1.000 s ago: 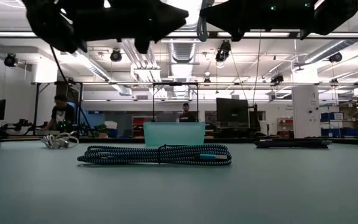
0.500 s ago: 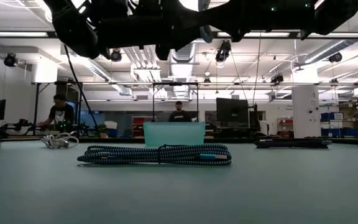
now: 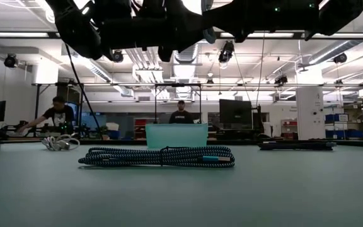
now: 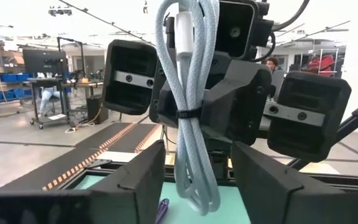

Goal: Pick and place USB-C Cables
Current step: Put the light blue charger cable into the green bin

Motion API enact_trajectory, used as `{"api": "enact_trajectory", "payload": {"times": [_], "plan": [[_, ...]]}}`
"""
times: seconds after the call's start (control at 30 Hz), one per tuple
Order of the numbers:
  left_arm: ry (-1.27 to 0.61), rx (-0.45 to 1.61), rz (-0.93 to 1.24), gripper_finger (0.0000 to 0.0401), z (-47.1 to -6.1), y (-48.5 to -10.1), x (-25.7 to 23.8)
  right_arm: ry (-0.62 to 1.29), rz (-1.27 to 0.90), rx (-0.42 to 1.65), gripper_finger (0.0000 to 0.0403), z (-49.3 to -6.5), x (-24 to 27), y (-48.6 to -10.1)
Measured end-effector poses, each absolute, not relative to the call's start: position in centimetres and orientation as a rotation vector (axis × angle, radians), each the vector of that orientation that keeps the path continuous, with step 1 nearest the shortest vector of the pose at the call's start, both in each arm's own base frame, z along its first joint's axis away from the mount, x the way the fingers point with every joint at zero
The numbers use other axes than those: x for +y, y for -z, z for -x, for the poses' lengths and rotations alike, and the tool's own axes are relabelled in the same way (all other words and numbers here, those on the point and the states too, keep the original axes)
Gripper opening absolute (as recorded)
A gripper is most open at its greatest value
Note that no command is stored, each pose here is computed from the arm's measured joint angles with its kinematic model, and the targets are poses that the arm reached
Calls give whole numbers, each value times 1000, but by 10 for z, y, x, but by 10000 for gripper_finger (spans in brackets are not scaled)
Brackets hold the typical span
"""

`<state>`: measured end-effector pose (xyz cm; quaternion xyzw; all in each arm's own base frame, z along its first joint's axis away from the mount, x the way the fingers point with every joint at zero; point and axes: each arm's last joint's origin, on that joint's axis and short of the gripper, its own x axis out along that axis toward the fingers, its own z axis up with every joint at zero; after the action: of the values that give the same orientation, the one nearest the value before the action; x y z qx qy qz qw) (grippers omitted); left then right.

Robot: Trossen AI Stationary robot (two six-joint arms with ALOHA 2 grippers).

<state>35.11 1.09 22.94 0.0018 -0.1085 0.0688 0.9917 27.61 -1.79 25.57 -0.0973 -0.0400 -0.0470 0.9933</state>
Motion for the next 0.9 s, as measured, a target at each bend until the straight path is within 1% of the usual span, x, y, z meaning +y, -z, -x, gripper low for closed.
{"api": "enact_trajectory", "payload": {"times": [0.1,0.2,0.3,0.33,0.47,0.6,0.77,0.9], "plan": [[-139,-196,-5,120,-352,-227,11,95,194,-81,54,-276,-18,-256],[-142,-193,-5,73,-352,-227,11,95,183,-84,58,-276,-18,-256],[-143,-183,-5,24,-352,-226,11,94,179,-80,79,-276,-18,-256],[-144,-182,-5,15,-352,-226,11,94,176,-79,88,-276,-18,-255],[-142,-179,-4,14,-352,-226,11,97,148,-84,128,-276,-19,-256],[-142,-159,-3,12,-352,-224,11,98,114,-92,158,-273,-19,-259],[-152,-70,-3,8,-352,-225,12,98,78,-73,177,-264,-18,-268],[-200,23,-8,7,-347,-233,16,119,62,-54,181,-251,-18,-277]]}}
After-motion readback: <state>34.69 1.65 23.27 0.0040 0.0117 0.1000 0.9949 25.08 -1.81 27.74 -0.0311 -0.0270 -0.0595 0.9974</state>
